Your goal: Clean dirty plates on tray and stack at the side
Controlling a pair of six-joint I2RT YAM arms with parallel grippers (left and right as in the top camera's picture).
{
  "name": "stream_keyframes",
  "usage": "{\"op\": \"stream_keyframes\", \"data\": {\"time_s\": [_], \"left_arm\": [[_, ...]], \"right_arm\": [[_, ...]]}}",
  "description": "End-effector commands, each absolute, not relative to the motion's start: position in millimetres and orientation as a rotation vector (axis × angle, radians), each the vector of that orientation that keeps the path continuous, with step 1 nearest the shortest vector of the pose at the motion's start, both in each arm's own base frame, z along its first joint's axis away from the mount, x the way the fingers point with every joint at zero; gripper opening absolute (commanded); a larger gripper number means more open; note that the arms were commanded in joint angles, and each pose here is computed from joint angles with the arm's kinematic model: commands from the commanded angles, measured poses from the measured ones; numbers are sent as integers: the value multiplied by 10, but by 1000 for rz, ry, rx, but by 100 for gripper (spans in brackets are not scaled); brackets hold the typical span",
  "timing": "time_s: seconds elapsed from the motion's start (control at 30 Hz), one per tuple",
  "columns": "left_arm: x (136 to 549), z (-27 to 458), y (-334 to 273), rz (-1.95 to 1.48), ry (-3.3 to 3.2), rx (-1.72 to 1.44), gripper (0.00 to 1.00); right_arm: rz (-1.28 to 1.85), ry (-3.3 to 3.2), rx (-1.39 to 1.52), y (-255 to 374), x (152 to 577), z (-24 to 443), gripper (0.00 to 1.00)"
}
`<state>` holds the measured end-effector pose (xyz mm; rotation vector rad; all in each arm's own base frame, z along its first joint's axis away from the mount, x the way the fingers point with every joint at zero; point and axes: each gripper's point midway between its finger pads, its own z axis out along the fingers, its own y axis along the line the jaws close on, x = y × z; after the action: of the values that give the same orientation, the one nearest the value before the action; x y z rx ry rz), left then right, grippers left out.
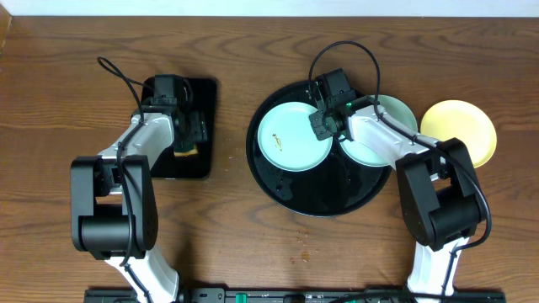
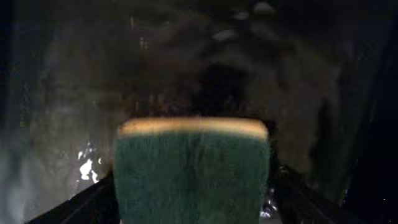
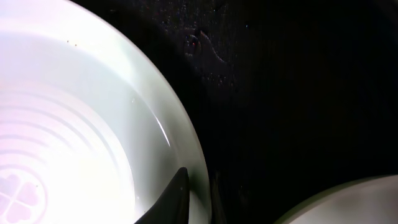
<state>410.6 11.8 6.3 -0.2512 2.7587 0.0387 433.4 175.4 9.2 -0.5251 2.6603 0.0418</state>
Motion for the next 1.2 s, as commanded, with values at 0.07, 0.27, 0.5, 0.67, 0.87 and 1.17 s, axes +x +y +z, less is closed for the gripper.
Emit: {"op": "stream_keyframes", "data": {"time_s": [0.07, 0.27, 0.5, 0.67, 0.87, 1.17], "left_arm": [[4114, 15, 139, 53, 2753, -242, 66], [4132, 20, 139, 53, 2746, -241, 54], [3971, -39, 136, 61, 2815, -245, 63], [3706, -119, 134, 73, 2921, -271, 8], [3558, -161, 133, 81, 2977, -279, 78], [3497, -252, 134, 81, 2976, -279, 69]], "right_arm": [[56, 2687, -521, 1742, 4284, 2, 12], [56, 2687, -522, 1743, 4285, 2, 13], [56, 2687, -522, 1743, 4285, 2, 14], [56, 2687, -521, 1743, 4285, 2, 15], [56, 2687, -522, 1742, 4284, 2, 19], [56, 2687, -521, 1743, 4285, 2, 21]]}}
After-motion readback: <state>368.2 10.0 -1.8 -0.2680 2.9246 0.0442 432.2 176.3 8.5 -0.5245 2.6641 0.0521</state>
